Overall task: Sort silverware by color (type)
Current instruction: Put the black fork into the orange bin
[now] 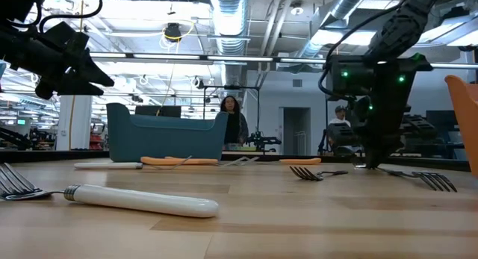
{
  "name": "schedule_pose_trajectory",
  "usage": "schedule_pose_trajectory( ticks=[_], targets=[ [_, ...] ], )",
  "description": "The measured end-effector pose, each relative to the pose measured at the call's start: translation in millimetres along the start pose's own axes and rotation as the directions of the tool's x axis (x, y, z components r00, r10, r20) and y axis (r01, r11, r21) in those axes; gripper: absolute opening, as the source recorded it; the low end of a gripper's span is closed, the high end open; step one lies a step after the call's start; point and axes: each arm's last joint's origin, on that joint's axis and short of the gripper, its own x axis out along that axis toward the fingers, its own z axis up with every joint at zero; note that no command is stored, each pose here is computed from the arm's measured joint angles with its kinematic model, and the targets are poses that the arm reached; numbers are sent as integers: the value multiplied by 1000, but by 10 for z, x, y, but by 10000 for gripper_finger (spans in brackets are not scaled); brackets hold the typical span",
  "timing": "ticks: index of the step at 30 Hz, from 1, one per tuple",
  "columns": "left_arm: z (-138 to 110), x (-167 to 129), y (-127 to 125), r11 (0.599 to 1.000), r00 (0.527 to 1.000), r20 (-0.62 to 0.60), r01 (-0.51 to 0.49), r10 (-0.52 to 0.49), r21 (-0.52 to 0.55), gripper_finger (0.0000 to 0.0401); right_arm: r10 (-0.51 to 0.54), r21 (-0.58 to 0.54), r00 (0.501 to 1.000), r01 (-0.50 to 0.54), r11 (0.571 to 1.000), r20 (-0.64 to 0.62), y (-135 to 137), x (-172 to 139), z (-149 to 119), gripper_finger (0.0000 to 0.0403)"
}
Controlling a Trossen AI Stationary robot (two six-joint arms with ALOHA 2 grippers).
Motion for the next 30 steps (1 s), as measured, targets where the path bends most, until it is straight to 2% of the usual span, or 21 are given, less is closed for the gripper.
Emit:
schedule_pose_trajectory(
  ticks=[10,30],
  targets=[
    [0,0,0,1000,1000,0,0,0,0,235,71,9,997,-72,997,10,5,-112,53,21],
    [-1,0,0,1000,1000,-1,1,-1,3,235,201,-47,977,-198,979,78,147,-156,116,21]
  ],
)
